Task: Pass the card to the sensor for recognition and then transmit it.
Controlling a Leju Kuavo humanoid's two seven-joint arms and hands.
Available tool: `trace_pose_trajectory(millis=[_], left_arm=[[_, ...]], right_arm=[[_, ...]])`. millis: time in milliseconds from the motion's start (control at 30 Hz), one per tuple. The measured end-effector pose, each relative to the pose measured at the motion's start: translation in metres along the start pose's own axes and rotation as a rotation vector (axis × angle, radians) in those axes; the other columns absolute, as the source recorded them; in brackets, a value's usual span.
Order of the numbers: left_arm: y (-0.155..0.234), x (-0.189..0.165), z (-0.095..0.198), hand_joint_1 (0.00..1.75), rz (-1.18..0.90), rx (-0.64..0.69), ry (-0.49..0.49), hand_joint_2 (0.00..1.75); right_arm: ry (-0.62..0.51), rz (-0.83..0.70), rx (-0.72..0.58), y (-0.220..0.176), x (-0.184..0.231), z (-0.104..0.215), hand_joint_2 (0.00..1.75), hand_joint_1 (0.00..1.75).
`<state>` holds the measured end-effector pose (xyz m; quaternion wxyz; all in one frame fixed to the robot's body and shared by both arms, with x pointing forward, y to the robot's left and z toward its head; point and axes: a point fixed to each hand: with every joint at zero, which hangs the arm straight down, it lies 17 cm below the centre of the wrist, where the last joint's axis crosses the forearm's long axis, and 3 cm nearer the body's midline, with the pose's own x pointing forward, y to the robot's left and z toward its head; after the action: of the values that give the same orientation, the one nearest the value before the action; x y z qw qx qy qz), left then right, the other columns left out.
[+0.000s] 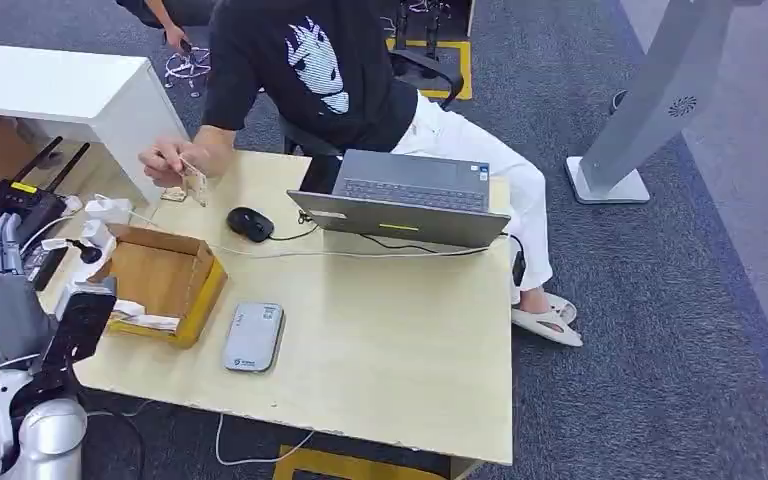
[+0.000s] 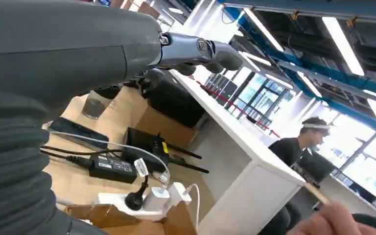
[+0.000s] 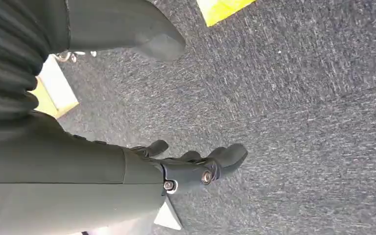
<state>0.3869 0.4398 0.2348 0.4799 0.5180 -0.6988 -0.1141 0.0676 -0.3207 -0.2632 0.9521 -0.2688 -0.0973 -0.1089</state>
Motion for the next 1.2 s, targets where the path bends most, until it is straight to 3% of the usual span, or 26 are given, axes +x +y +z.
trace_pose_trajectory(millis=[133,500,533,567,600,1200], left_arm=[[-0.012,0.001,-0.008,0.00,0.016,-0.033,0.001,1.75],[-0.047,0.008,0.004,0.00,0.142,-0.170,0.008,1.75],[-0.051,0.009,0.006,0.52,0.159,-0.186,0.006,1.75],[-0.054,0.011,0.008,0.52,0.170,-0.198,0.004,1.75],[-0.056,0.012,0.009,1.75,0.176,-0.205,0.002,1.75],[-0.072,0.023,0.024,1.75,0.195,-0.266,-0.017,1.75]], right_arm=[[-0.012,0.004,0.000,-0.001,0.004,-0.001,1.75,0.00],[-0.011,0.012,0.016,0.002,0.003,-0.001,1.75,0.00],[-0.013,0.012,0.016,0.002,0.004,-0.001,1.75,0.00],[-0.014,0.012,0.017,0.002,0.004,-0.001,1.75,0.00],[-0.015,0.012,0.017,0.002,0.004,-0.001,1.75,0.00],[-0.020,0.020,0.024,0.003,0.005,-0.001,1.75,0.00]])
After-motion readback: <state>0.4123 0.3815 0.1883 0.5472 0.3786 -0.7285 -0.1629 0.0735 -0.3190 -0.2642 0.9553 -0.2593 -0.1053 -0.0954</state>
